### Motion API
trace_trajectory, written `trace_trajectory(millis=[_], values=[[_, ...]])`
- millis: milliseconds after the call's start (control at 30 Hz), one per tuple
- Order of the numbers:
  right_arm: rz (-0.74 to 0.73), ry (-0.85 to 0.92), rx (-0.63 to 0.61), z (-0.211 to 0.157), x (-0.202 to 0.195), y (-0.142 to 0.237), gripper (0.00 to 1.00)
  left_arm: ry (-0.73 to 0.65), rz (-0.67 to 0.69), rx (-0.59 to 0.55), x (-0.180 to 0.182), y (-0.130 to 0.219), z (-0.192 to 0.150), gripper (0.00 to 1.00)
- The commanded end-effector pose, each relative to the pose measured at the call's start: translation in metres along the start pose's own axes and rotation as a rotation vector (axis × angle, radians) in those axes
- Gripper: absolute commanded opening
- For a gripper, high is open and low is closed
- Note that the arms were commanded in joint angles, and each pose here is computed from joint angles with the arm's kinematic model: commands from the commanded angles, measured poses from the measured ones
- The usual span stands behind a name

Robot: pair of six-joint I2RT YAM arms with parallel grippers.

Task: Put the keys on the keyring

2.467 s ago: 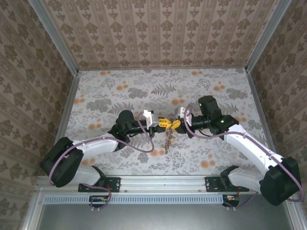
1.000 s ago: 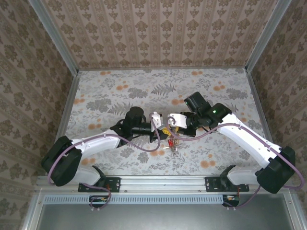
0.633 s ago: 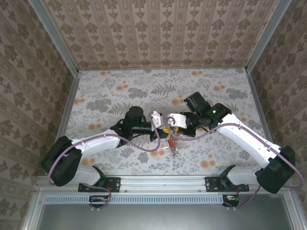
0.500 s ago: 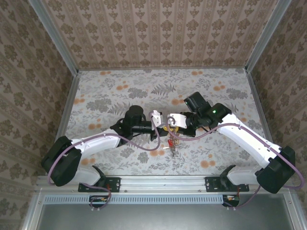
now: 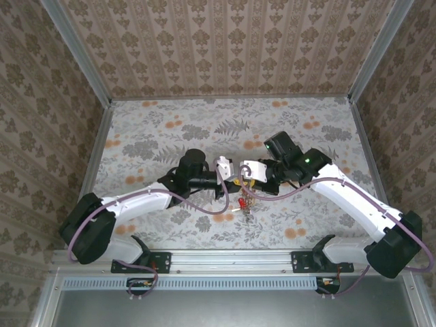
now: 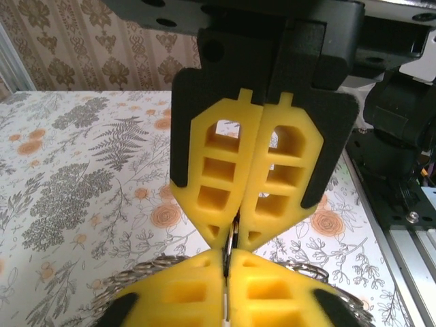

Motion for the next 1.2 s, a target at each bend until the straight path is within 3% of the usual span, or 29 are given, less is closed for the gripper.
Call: trace_trajectory(millis=[0, 200, 333, 567, 633, 767, 1033, 1167], values=[[0.003, 0.039, -0.167, 0.021, 0.000, 0.007, 0.00, -0.024, -0.007, -0.001, 0.000, -0.008, 0.007, 0.00], [0.025, 0.029, -0.210, 0.027, 0.000, 0.012, 0.00, -0.006, 0.056, 0.052, 0.005, -0.009, 0.010, 0.14], [0.023, 0.029, -0.210, 0.027, 0.000, 0.012, 0.00, -0.012, 0.046, 0.042, 0.003, -0.008, 0.011, 0.01], [-0.013, 0.034, -0.243, 0.027, -0.001, 0.017, 0.01, -0.022, -0.025, 0.012, -0.003, -0.006, 0.013, 0.00], [-0.016, 0.027, -0.275, 0.023, -0.002, 0.019, 0.15, -0.030, -0.010, -0.032, -0.004, -0.002, 0.013, 0.00], [0.052, -0.063, -0.379, 0.008, -0.006, 0.029, 0.27, -0.001, 0.026, -0.140, 0.004, 0.010, 0.017, 0.00], [0.093, -0.186, -0.533, -0.012, -0.004, 0.037, 0.31, -0.012, 0.061, -0.319, 0.004, 0.022, 0.027, 0.00], [0.071, -0.217, -0.510, -0.019, -0.003, 0.037, 0.31, -0.017, 0.071, -0.399, 0.005, 0.026, 0.025, 0.00]])
Point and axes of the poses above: each hand's point on the last joint's axis, 136 mm out from that joint toward the fingers, its own y axis back along the fingers, its own x axis along the line the jaws close on, z = x × y, the point moved 10 cm from there along y, back along the fingers, and after that the axes turned 3 degrees about -y, right-handed, at the moved point
